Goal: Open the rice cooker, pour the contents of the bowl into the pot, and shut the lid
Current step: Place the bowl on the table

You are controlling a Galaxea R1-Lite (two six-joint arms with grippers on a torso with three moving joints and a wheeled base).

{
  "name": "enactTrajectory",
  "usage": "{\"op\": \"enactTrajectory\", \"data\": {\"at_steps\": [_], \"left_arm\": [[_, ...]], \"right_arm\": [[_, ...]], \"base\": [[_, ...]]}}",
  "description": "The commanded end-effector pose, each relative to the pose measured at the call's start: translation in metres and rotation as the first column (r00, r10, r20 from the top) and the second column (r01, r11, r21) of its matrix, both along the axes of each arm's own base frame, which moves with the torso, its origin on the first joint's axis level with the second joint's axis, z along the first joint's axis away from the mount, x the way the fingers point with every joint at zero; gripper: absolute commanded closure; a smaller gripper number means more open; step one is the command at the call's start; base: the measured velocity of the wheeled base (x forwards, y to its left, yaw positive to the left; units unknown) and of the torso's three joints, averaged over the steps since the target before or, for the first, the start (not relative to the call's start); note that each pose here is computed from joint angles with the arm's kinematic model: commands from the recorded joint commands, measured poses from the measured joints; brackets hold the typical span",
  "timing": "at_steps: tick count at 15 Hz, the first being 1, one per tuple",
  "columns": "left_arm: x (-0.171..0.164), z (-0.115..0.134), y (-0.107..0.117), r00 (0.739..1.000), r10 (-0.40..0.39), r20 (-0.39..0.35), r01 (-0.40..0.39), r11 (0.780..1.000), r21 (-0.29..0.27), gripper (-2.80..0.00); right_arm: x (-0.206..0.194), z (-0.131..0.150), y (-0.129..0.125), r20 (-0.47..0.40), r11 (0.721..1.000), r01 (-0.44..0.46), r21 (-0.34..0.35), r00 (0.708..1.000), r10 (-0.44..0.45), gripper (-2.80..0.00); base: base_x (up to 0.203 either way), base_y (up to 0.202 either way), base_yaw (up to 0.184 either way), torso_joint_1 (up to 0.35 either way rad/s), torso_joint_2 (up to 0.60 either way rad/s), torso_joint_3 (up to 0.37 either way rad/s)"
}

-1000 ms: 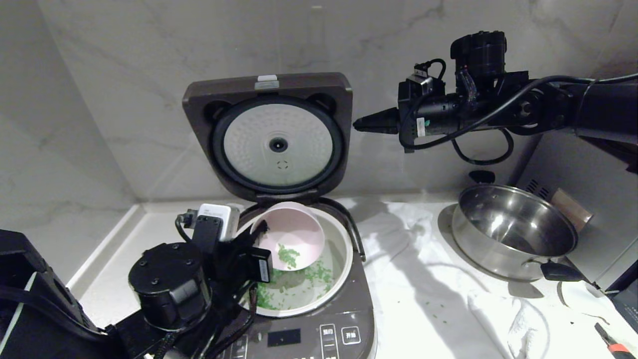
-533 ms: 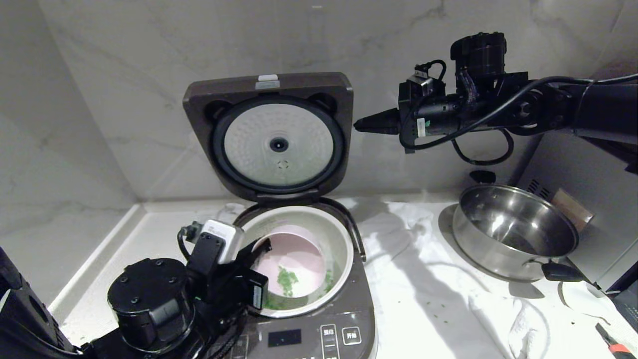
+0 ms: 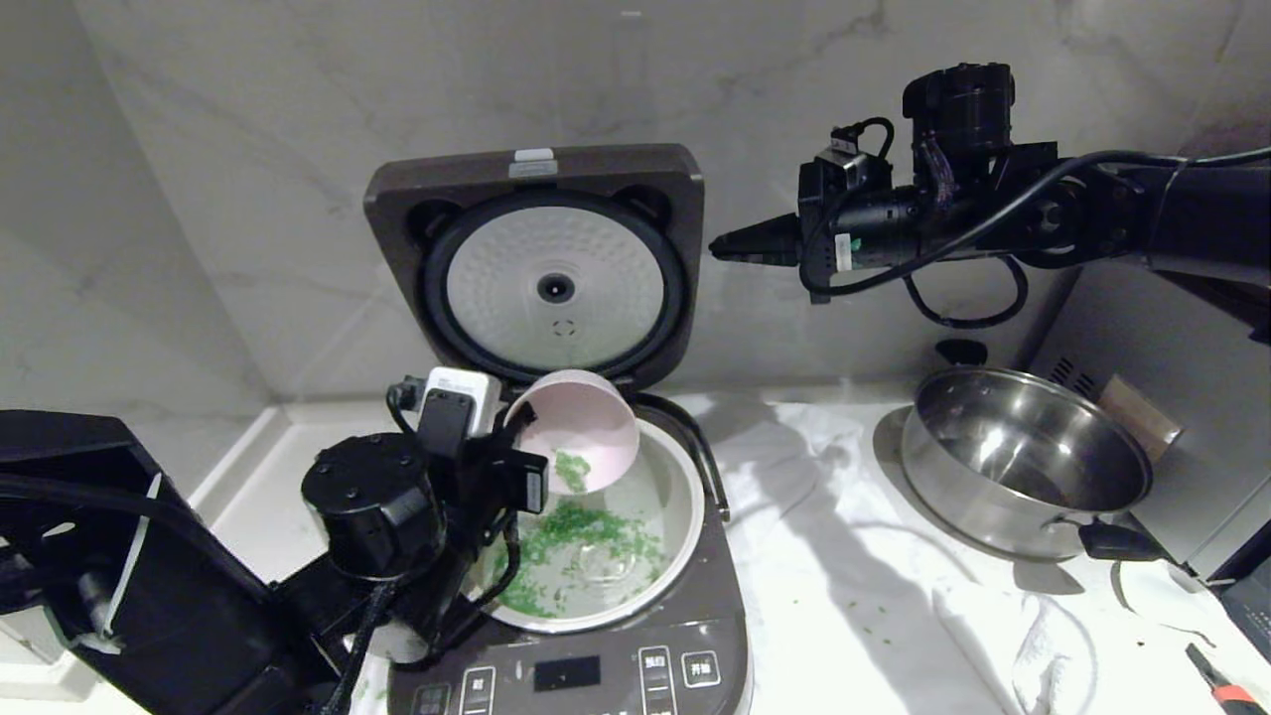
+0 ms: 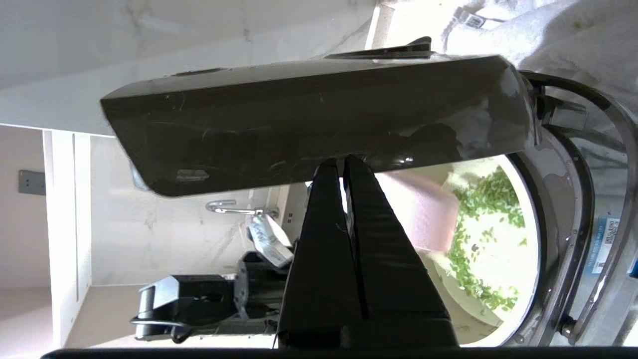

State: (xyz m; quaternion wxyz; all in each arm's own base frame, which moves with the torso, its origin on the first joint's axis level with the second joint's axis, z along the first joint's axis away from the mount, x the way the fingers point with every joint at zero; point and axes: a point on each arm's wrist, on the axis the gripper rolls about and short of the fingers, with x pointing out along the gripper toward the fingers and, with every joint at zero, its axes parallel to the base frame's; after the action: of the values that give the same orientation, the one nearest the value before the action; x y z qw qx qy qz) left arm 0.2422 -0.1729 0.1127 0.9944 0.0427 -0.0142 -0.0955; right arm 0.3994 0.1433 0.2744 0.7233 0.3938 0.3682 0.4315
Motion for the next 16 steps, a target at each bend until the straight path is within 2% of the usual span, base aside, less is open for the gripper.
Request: {"op": "enactTrajectory", "data": {"at_steps": [1,3,4,5,6,8,11,13,15,16], "left_arm": [[-0.032,-0.026,0.008,0.99,-0.072,-0.12,0.083,0.993,0.089,0.0],[-0.068,-0.046,0.024,0.952,-0.172,-0.255,0.221,0.959,0.178,0.0],[-0.076,-0.05,0.029,0.941,-0.19,-0.281,0.25,0.948,0.195,0.0],[-0.077,-0.048,0.029,0.939,-0.204,-0.277,0.262,0.945,0.194,0.0],[-0.07,-0.042,0.024,0.947,-0.213,-0.24,0.259,0.95,0.176,0.0],[-0.044,-0.021,0.01,0.972,-0.202,-0.119,0.216,0.969,0.117,0.0],[-0.014,0.003,-0.004,0.996,-0.083,0.01,0.083,0.996,0.044,0.0],[0.008,0.022,-0.006,0.995,0.027,0.092,-0.025,0.999,-0.026,0.0],[0.027,0.03,0.006,0.985,0.123,0.121,-0.117,0.992,-0.056,0.0],[0.029,0.029,0.011,0.982,0.147,0.116,-0.141,0.989,-0.054,0.0]], "right_arm": [[0.0,0.001,0.0,-0.004,1.0,-0.004,0.004,1.0,0.004,0.0],[0.0,0.001,-0.001,-0.003,1.0,-0.002,0.004,1.0,0.002,0.0],[0.0,0.001,-0.001,-0.003,1.0,-0.002,0.004,1.0,0.002,0.0],[0.0,0.001,-0.001,-0.002,1.0,-0.002,0.004,1.0,0.002,0.0],[-0.001,0.001,-0.001,-0.001,1.0,-0.002,0.004,1.0,0.002,0.0],[-0.001,0.003,-0.002,0.002,1.0,0.001,0.005,1.0,-0.001,0.0],[-0.001,0.002,-0.002,0.001,1.0,0.001,0.005,1.0,-0.001,0.0],[-0.002,0.003,-0.002,0.003,1.0,0.001,0.005,1.0,-0.001,0.0],[-0.001,0.002,-0.002,0.0,1.0,0.001,0.004,1.0,-0.001,0.0],[-0.001,0.002,-0.002,0.0,1.0,0.001,0.004,1.0,-0.001,0.0]], "base": [[0.0,0.0,0.0,0.0,0.0,0.0],[0.0,0.0,0.0,0.0,0.0,0.0],[0.0,0.0,0.0,0.0,0.0,0.0],[0.0,0.0,0.0,0.0,0.0,0.0],[0.0,0.0,0.0,0.0,0.0,0.0],[0.0,0.0,0.0,0.0,0.0,0.0],[0.0,0.0,0.0,0.0,0.0,0.0],[0.0,0.0,0.0,0.0,0.0,0.0],[0.0,0.0,0.0,0.0,0.0,0.0],[0.0,0.0,0.0,0.0,0.0,0.0]]}}
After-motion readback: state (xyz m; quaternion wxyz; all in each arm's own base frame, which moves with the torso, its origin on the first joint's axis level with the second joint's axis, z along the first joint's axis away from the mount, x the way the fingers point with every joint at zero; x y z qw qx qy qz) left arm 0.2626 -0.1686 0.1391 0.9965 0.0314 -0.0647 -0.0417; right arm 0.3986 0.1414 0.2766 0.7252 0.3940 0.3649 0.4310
